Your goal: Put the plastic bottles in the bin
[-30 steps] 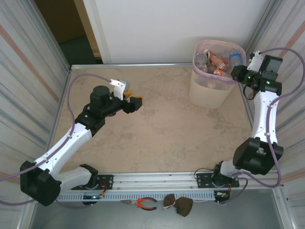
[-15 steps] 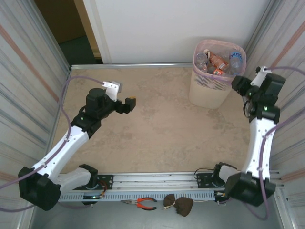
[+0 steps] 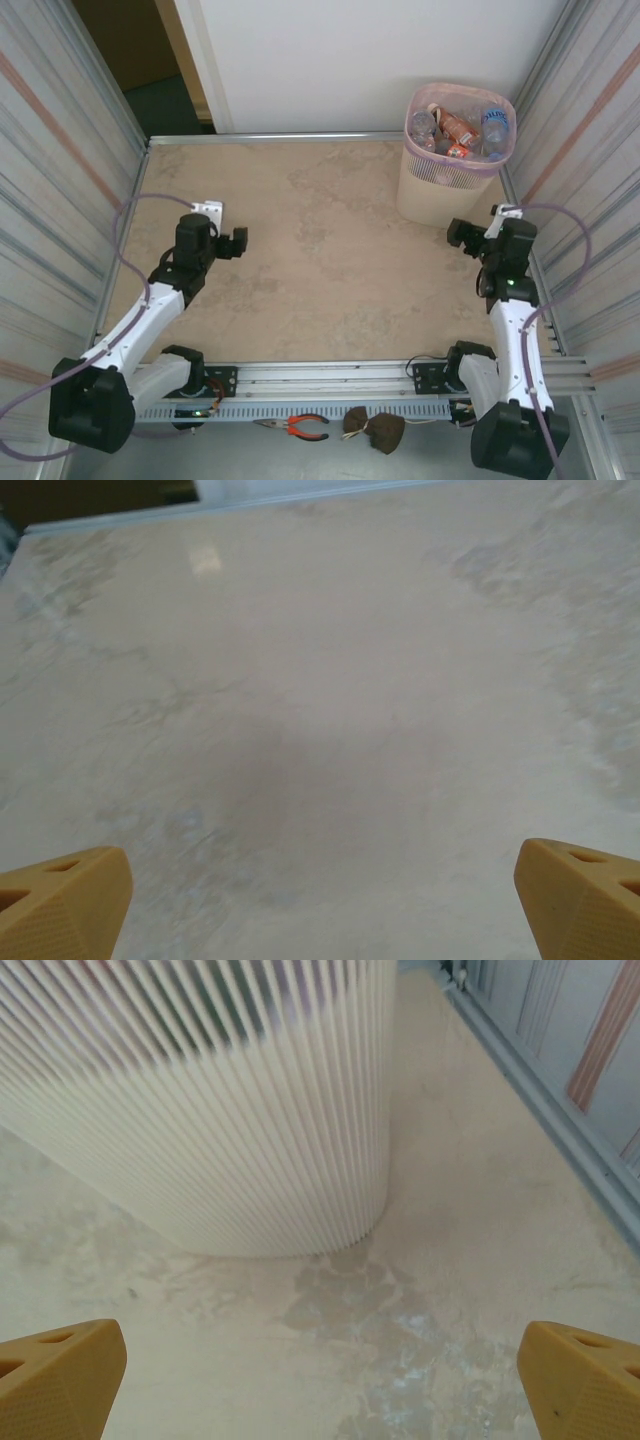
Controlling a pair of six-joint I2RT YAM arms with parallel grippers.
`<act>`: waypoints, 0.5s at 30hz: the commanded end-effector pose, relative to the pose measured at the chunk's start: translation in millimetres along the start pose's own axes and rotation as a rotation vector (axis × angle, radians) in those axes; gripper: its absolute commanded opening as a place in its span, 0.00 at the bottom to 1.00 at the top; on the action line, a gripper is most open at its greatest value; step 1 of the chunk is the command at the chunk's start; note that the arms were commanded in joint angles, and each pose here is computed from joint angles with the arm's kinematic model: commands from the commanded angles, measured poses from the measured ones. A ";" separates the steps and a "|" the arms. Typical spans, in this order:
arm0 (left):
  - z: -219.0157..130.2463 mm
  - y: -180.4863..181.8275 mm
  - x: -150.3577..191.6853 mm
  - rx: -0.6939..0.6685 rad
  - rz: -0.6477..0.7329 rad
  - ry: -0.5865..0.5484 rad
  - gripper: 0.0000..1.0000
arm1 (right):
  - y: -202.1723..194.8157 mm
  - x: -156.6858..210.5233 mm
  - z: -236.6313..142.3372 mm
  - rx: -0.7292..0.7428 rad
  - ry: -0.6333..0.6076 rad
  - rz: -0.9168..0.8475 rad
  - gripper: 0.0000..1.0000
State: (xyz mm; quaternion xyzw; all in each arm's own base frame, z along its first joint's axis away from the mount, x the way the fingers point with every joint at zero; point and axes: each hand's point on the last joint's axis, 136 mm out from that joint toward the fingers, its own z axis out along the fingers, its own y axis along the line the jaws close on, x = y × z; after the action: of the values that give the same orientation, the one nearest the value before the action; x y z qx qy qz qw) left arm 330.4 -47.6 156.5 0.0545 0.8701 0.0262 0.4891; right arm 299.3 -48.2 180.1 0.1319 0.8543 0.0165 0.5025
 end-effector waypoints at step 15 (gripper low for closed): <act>48.4 14.0 10.3 0.037 0.048 -0.226 0.99 | 2.3 26.3 91.3 -0.038 -0.162 -0.011 0.99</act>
State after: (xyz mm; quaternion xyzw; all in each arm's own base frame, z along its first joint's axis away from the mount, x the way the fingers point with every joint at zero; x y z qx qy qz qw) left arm 352.2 -23.0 91.9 0.0599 0.8548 0.0356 0.5142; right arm 348.6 -49.7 88.2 0.1155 0.8485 -0.0015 0.5165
